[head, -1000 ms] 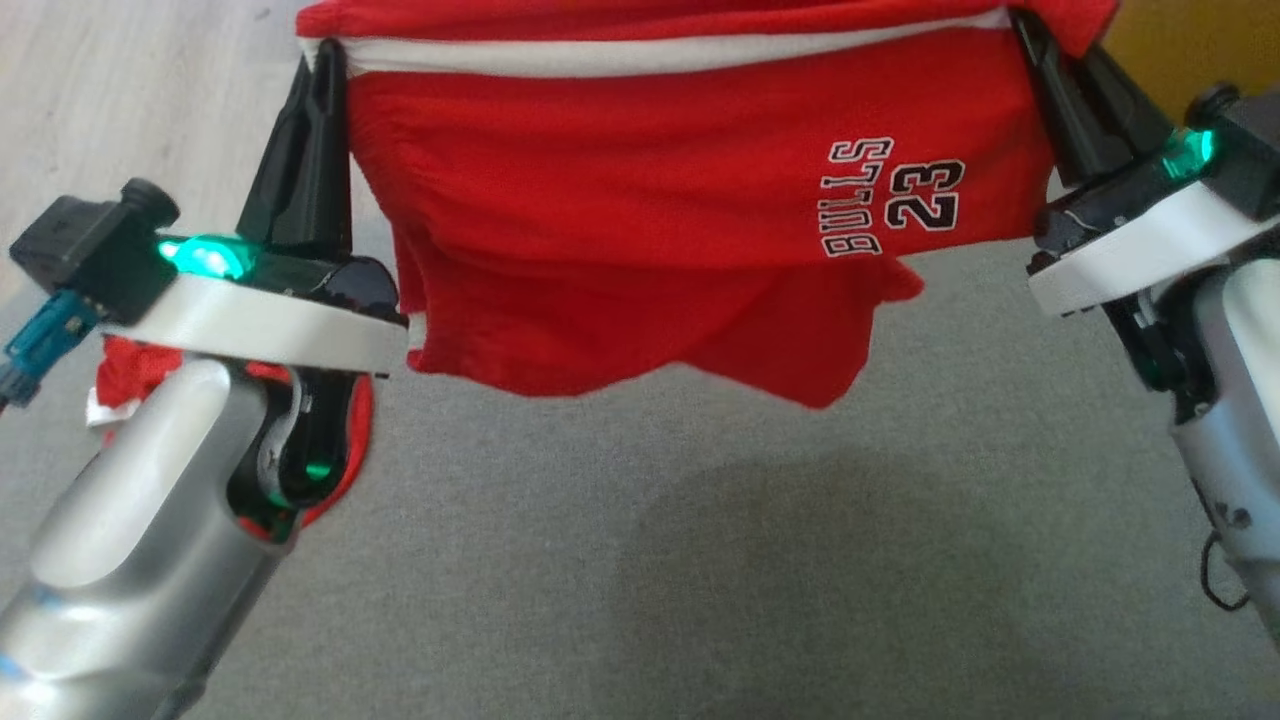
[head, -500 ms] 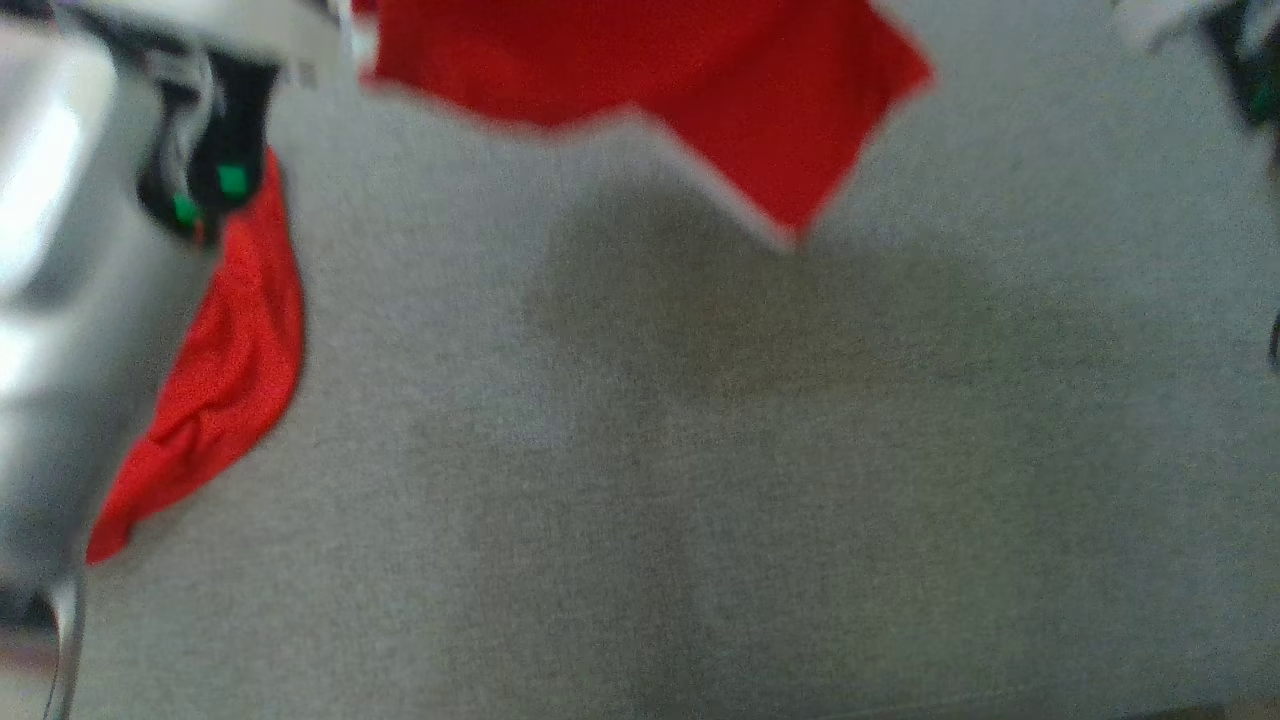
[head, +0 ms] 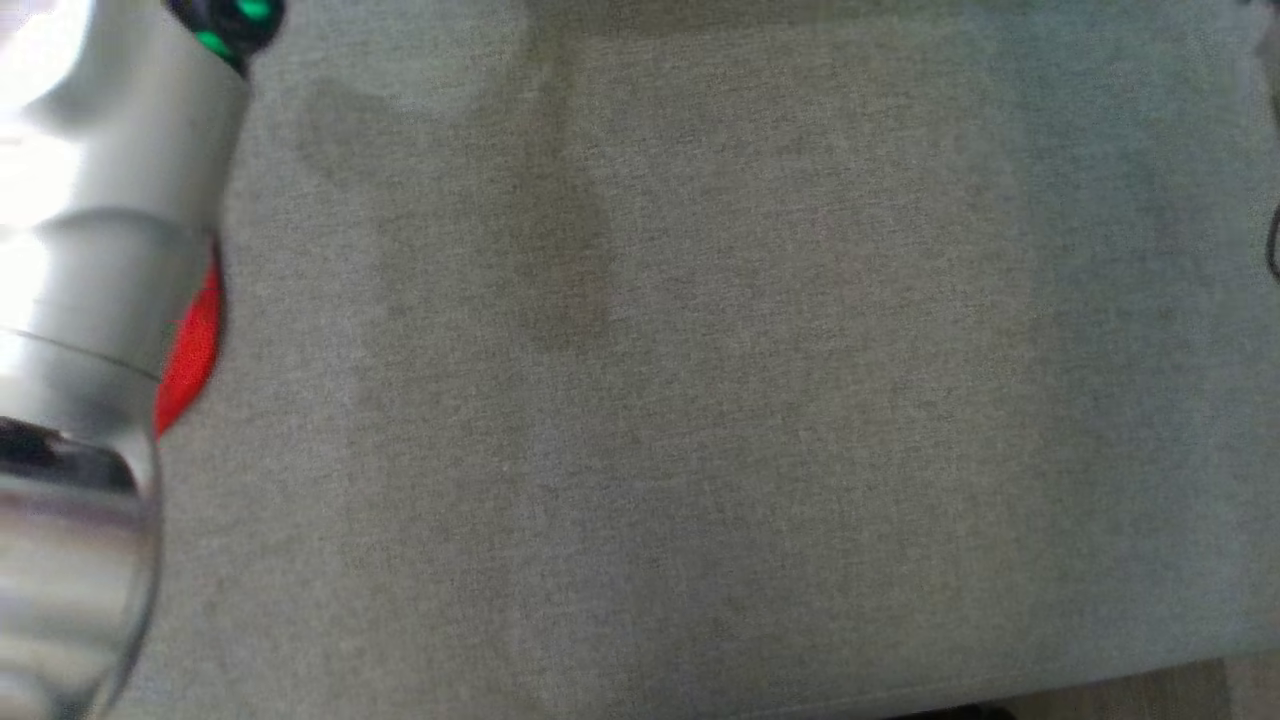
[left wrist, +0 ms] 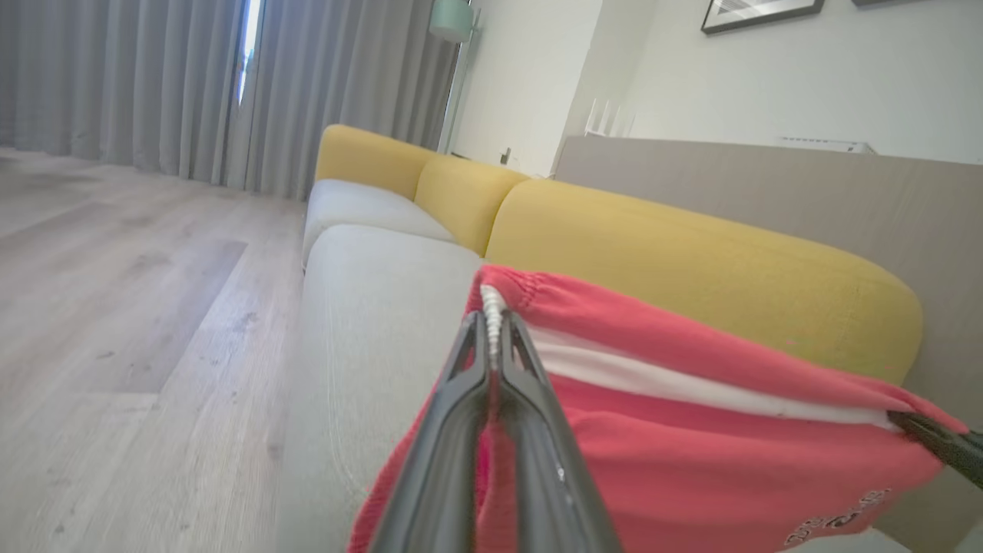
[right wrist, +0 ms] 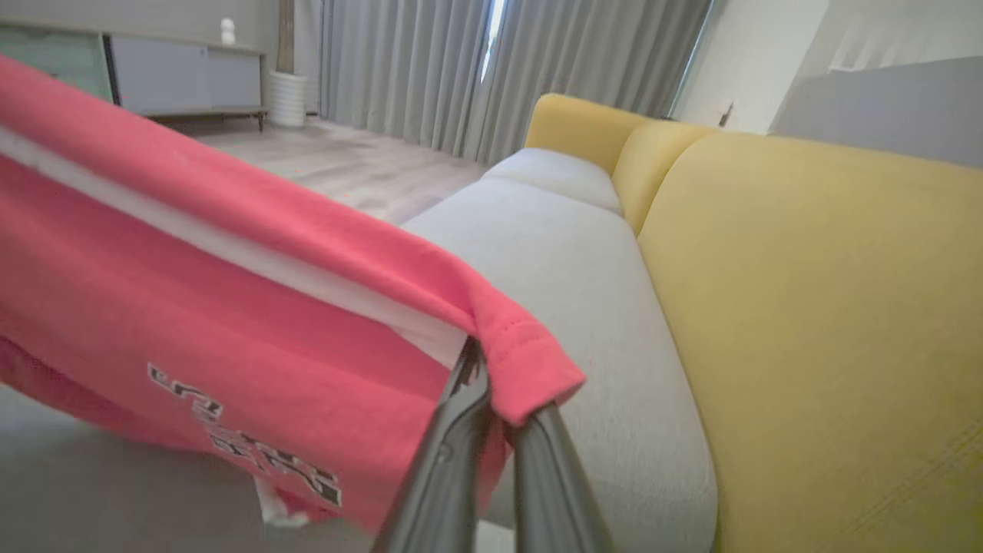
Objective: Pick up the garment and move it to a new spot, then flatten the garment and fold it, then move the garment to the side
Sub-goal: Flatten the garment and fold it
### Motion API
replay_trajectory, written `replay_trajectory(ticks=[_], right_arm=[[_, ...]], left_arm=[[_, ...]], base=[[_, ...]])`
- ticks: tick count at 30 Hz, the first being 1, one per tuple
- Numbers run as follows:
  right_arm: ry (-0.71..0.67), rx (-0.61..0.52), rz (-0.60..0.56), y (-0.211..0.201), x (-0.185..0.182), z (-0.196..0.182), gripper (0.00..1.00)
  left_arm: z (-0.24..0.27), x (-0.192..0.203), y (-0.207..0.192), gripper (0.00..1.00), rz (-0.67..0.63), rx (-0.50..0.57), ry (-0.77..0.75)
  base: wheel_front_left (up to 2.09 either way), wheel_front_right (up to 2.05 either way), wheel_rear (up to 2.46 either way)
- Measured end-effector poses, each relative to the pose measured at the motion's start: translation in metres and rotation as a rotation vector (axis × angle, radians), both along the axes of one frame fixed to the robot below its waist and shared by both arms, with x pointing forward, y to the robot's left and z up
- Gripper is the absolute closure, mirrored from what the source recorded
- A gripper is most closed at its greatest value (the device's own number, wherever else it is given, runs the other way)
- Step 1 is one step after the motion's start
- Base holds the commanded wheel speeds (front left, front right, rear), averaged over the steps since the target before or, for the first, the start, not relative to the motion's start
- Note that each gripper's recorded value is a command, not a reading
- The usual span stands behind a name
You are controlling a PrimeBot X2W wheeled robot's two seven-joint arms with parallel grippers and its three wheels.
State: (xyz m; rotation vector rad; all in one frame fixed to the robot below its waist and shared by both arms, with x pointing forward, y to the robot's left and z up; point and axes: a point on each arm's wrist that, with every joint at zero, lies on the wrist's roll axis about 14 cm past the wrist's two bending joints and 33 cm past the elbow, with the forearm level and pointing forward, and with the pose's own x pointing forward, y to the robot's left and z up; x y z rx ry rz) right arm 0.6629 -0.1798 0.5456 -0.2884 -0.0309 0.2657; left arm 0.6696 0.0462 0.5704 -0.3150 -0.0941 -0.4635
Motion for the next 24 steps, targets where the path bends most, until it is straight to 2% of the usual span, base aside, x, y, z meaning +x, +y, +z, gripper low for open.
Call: replay_trajectory(ticks=[3, 6, 10, 13, 24], right_arm=[[0.090, -0.025, 0.009, 0.002, -0.008, -0.040, 1.00], [0.191, -0.026, 0.025, 0.008, -0.031, -0.077, 1.00], [0.316, -0.003, 0.032, 0.012, -0.065, -0.108, 1.00], [0.399, -0.004, 0.050, 0.015, -0.089, -0.118, 1.00], [0.614, 0.021, 0.087, 0.010, -0.167, -0.117, 1.00]], left_arm=[[-0.032, -0.006, -0.002, 1.00, -0.004, 0.000, 0.069], [-0.062, -0.023, 0.002, 1.00, -0.001, 0.011, 0.146], [-0.090, -0.057, 0.007, 1.00, -0.002, 0.013, 0.227], [-0.101, -0.085, 0.010, 1.00, -0.016, 0.027, 0.259], [-0.121, -0.184, 0.014, 1.00, -0.122, 0.128, 0.354]], base=[[0.00, 0.00, 0.00], [0.00, 0.00, 0.00], [0.00, 0.00, 0.00], [0.00, 0.00, 0.00], [0.00, 0.00, 0.00]])
